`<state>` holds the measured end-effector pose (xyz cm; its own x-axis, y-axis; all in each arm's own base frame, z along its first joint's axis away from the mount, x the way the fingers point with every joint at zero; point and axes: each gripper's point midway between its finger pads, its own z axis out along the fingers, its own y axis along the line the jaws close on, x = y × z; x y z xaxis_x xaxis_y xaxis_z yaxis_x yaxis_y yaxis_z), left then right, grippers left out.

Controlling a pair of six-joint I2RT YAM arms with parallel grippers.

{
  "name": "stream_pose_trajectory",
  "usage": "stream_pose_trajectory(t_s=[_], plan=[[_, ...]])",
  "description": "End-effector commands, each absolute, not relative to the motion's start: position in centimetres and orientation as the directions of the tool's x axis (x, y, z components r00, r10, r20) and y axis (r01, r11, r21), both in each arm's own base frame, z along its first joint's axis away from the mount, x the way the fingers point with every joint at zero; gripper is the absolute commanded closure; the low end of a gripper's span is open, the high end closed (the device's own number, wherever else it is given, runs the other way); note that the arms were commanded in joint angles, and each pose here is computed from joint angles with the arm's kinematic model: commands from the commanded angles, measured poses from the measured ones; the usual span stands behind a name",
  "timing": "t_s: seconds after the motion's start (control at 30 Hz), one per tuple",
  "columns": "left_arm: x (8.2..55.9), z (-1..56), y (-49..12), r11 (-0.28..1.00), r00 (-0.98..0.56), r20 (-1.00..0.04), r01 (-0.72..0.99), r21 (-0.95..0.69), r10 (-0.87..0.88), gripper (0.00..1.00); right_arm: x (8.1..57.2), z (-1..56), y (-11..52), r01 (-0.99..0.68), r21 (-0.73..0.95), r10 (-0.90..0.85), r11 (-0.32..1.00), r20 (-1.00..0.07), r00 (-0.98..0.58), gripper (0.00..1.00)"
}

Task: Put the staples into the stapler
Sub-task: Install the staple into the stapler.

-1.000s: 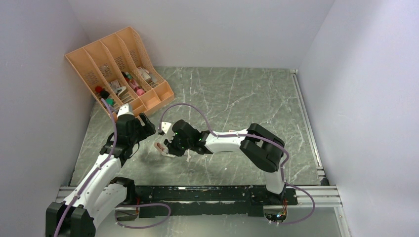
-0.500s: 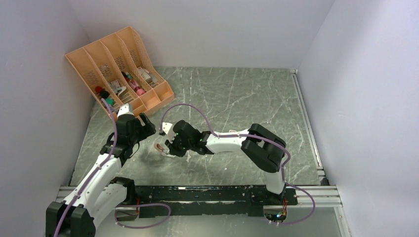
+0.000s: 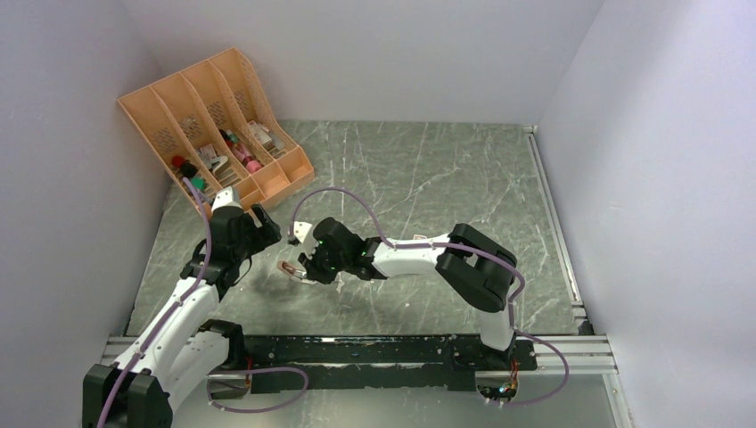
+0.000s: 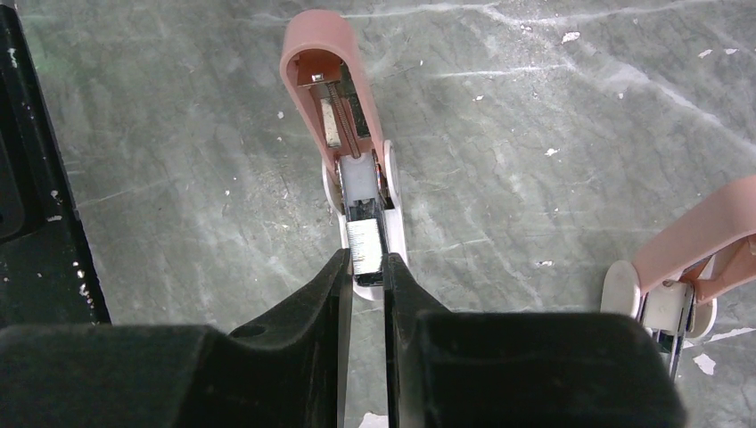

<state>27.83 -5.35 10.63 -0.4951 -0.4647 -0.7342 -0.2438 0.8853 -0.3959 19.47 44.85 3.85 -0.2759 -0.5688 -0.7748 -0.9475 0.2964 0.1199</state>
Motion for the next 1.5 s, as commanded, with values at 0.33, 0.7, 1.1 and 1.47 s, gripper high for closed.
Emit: stream_pose_trajectory(t_s=[0.33, 0.7, 1.1, 1.47], plan=[[28.6, 12.0, -5.6, 0.882, -0.468, -0.748, -0.216, -0.420, -0.471, 0.17, 19.7, 5.6, 45.6, -0.926, 0.177, -0.494, 0.333, -0.804, -0.332, 0.80], [28.7, 12.2, -5.6, 0.881, -0.464, -0.750, -0.214, -0.421, -0.471, 0.16, 19.8, 5.3, 45.5, -0.912, 0.193, -0.493, 0.361, -0.791, -0.363, 0.81], [28.6, 12.2, -5.6, 0.881, -0.464, -0.749, -0.213, -0.423, -0.472, 0.17, 20.2, 4.8, 45.2, -0.895, 0.195, -0.493, 0.401, -0.778, -0.390, 0.82], [28.6, 12.1, -5.7, 0.881, -0.466, -0.748, -0.214, -0.422, -0.472, 0.17, 20.3, 4.4, 44.9, -0.897, 0.176, -0.514, 0.405, -0.768, -0.382, 0.82]])
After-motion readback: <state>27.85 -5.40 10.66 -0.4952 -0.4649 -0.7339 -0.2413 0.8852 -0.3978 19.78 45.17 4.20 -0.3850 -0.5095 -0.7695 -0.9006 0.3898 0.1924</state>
